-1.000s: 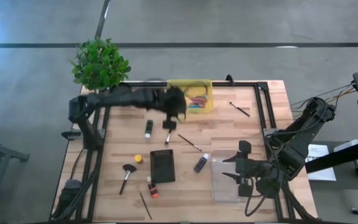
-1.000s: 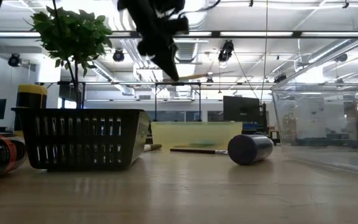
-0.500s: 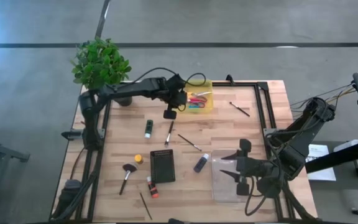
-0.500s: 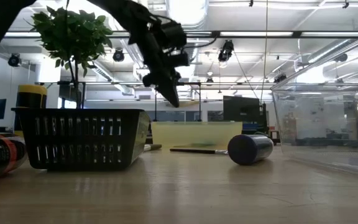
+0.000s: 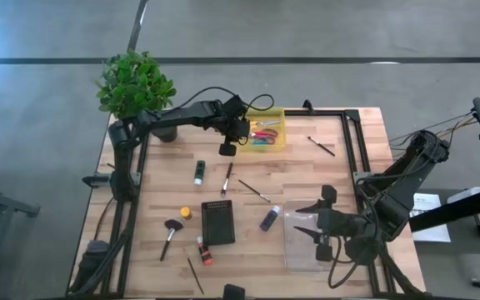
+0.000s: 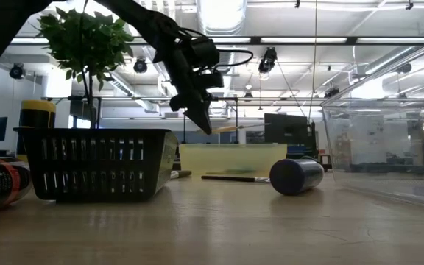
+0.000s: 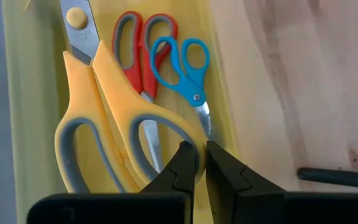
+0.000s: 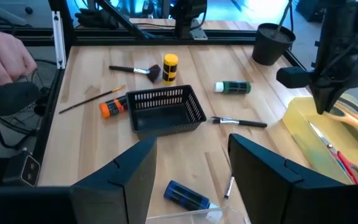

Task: Pick & Place Paint Supplies
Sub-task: Put the yellow scissors into the yellow bin, then put the highlighter brush into the transparent bin

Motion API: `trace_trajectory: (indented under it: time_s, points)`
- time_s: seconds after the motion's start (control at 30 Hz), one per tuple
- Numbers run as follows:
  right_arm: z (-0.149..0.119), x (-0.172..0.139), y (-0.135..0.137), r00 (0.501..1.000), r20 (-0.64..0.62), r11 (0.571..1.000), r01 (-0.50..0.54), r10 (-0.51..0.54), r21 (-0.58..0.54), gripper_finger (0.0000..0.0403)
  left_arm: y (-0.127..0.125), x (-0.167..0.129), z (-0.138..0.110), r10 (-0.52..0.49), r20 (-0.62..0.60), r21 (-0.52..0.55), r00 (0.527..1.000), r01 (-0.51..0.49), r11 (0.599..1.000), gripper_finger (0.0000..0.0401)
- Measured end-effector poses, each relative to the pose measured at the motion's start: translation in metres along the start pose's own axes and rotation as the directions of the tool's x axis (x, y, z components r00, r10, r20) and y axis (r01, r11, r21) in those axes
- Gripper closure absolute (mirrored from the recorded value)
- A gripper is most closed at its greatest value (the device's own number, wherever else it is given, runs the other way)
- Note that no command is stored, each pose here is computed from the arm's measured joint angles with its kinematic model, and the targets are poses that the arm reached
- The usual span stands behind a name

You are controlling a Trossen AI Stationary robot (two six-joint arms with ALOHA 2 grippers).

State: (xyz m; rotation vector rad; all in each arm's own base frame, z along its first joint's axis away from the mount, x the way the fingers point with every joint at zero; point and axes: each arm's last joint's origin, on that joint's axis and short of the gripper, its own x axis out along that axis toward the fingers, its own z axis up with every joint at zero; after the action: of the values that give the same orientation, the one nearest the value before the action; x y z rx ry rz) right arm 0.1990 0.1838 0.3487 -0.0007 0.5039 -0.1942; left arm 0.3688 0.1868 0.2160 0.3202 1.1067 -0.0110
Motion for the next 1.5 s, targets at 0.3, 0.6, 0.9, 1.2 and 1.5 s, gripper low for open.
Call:
trace_trajectory:
  time_s: [0.3, 0.6, 0.9, 1.2, 1.5]
  points:
    - [0.000, 0.000, 0.000, 1.000, 0.000, 1.000, 0.002, -0.002, -0.010, 0.0205, 0.002, 0.000, 0.002, 0.031, 0.012, -0.043, 0.999, -0.030, 0.999, 0.0320]
    - [-0.004, 0.002, 0.000, 1.000, -0.010, 1.000, 0.005, -0.005, -0.025, 0.0205, 0.003, 0.000, 0.004, 0.050, 0.030, -0.049, 0.998, -0.049, 0.998, 0.0276]
    - [-0.006, 0.002, -0.001, 1.000, -0.020, 0.999, 0.012, -0.012, -0.039, 0.0205, -0.022, -0.047, 0.014, -0.054, 0.063, -0.035, 0.997, 0.056, 0.998, 0.0273]
    - [-0.006, 0.002, -0.001, 1.000, -0.016, 0.999, 0.019, -0.020, -0.036, 0.0205, -0.086, -0.124, 0.004, -0.243, -0.136, -0.223, 0.961, 0.209, 0.952, 0.0273]
    - [-0.005, 0.002, -0.001, 1.000, -0.006, 0.998, 0.021, -0.021, -0.058, 0.0205, -0.143, -0.188, -0.006, -0.316, -0.210, -0.361, 0.925, 0.227, 0.905, 0.0272]
